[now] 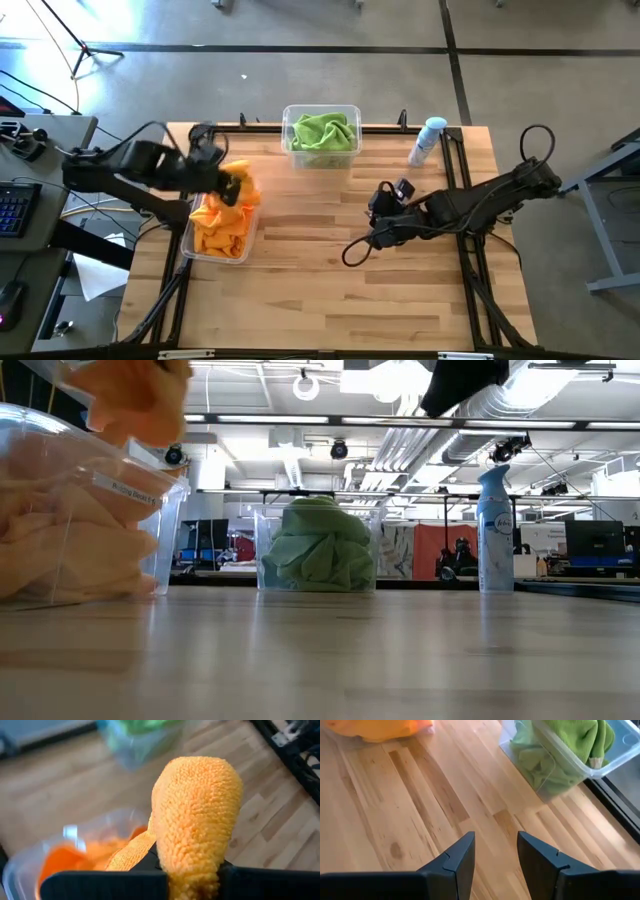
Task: Sort microfiber towel by color & place in baskets
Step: Put the orange microfiber towel into the bottom transparent bin
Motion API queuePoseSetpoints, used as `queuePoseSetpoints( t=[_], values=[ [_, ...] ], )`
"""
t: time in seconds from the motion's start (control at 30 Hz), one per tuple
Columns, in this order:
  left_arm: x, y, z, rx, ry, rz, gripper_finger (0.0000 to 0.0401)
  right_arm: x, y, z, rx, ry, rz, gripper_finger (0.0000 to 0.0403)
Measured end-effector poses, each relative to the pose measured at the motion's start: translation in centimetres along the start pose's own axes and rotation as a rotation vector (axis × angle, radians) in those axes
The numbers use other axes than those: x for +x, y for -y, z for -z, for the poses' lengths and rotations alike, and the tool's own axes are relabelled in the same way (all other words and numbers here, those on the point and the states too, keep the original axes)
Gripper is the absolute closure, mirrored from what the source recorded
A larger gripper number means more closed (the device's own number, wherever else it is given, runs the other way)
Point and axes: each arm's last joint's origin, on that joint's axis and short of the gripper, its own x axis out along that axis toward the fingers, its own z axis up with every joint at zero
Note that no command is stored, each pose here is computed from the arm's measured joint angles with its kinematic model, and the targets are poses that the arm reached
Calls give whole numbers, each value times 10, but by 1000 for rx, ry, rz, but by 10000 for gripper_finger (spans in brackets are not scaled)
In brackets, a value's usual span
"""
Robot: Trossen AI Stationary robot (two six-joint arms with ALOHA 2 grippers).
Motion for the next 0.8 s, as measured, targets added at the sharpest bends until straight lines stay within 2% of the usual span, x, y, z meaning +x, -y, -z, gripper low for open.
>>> queuePoseSetpoints(
  t=[0.17,0.33,0.47,0.57,0.7,0.8],
  values=[
    [24,-14,42,-143,-100,-53,400,10,-1,10,22,-16,14,261],
    [60,-28,85,-247,-237,-192,400,14,-2,14,36,-15,11,261],
    [86,-39,110,-257,-327,-273,399,14,-4,11,37,4,-5,261],
    [103,-42,123,-277,-330,-251,390,14,-5,10,37,15,-14,261],
    [113,-44,130,-230,-340,-214,375,14,-6,9,45,25,-22,261],
    [114,-47,132,-193,-350,-249,365,14,-6,8,51,30,-27,261]
  ],
)
